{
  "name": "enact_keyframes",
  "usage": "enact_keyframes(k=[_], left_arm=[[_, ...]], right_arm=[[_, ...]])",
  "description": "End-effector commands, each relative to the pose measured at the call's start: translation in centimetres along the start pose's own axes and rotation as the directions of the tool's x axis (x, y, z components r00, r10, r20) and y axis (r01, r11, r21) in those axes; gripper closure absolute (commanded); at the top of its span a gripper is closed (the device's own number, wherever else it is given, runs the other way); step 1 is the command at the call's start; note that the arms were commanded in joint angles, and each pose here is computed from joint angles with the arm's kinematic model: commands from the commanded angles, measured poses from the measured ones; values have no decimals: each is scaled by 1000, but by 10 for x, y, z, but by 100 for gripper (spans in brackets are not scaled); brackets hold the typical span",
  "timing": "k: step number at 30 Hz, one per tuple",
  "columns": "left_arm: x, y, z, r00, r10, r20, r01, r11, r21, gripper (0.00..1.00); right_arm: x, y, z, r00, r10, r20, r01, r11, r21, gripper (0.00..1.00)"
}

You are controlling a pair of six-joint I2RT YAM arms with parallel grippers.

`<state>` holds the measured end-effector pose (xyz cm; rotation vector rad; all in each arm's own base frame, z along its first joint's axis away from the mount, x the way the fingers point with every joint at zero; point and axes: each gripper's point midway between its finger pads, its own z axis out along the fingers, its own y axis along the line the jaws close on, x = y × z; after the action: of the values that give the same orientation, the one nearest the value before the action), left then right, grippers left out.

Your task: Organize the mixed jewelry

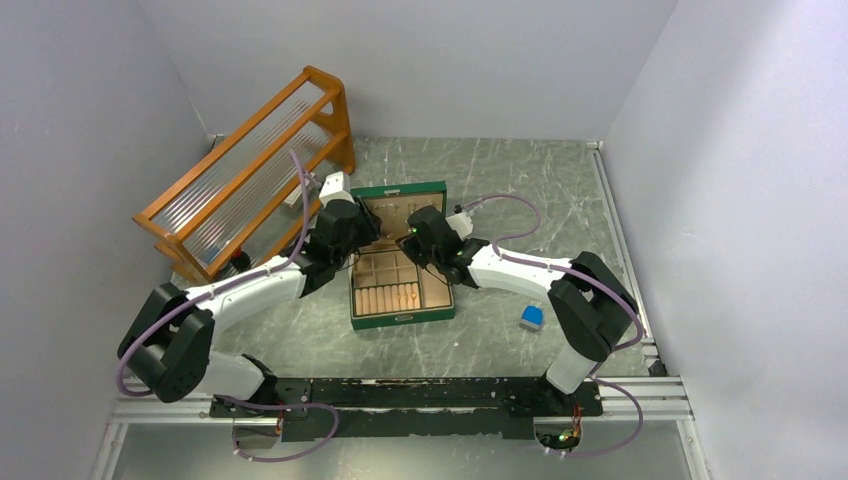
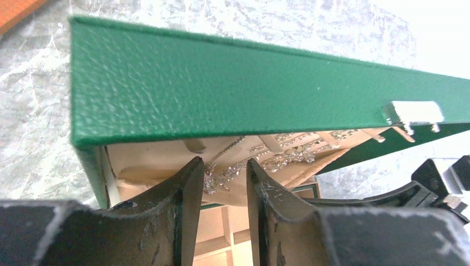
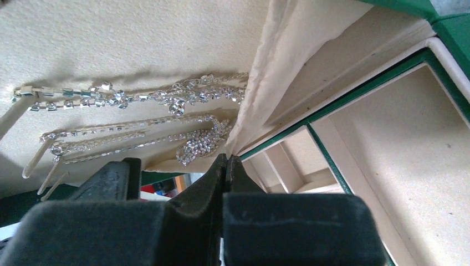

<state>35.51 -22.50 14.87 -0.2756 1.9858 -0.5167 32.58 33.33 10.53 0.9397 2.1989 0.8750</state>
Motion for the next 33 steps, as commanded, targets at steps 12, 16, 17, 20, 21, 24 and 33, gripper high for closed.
enact_keyframes(k=[12, 16, 17, 20, 21, 24, 33], left_arm=[[-27, 0, 16, 999, -30, 29, 30, 999, 12, 60], [-29, -1, 20, 999, -32, 27, 32, 999, 14, 60], [-29, -1, 20, 999, -33, 26, 33, 999, 15, 59], [-29, -1, 20, 999, -34, 25, 33, 999, 17, 59], [-29, -1, 20, 999, -33, 24, 33, 999, 16, 59], [-29, 0, 20, 999, -33, 21, 33, 999, 19, 59], [-32, -10, 12, 999, -35, 9, 34, 997, 68, 57]], right_arm=[[-10, 41, -22, 997, -83, -5, 81, 982, -168, 100], [-16, 49, -22, 996, -92, -12, 88, 976, -197, 100], [-17, 50, -22, 996, -91, -17, 86, 976, -200, 100], [-21, 49, -22, 996, -89, -24, 82, 975, -208, 94], [-21, 49, -22, 996, -88, -23, 82, 974, -212, 91], [-24, 48, -25, 996, -85, -18, 79, 972, -223, 81], [-33, 48, -40, 994, -106, 20, 107, 965, -241, 75]])
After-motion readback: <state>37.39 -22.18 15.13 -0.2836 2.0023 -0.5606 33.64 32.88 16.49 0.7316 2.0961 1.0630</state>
